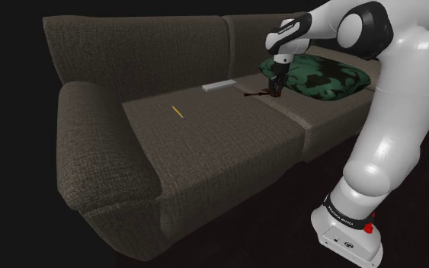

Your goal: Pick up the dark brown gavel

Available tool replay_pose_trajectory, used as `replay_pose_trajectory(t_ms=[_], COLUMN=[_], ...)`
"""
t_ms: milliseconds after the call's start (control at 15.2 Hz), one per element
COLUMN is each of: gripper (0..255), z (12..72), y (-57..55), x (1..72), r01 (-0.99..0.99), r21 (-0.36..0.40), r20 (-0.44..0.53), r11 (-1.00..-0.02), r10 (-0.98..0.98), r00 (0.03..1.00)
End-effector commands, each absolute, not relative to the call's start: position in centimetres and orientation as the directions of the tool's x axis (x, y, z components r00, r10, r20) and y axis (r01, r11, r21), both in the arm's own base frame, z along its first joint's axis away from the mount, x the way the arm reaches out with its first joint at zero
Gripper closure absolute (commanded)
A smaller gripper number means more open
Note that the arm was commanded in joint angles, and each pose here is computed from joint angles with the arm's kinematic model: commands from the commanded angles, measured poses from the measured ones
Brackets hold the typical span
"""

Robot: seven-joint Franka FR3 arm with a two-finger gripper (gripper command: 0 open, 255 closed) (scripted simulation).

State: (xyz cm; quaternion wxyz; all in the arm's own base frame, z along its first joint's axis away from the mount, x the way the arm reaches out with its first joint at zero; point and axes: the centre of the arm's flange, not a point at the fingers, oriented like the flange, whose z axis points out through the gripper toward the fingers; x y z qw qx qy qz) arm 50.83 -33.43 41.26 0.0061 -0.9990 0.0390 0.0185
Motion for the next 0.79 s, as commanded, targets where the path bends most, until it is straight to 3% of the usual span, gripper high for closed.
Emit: replay_pose_trajectory(t_ms=[0, 726], gripper=[255, 255], z=[42.1, 47.9], y=[-33.4, -33.4], x=[50.8, 50.8], r01=[-0.079, -0.079], r21=[-0.011, -0.011], r20=[-0.038, -0.038], r11=[-0.997, -0.997], r10=[-0.078, -0.078], r00=[0.996, 0.996])
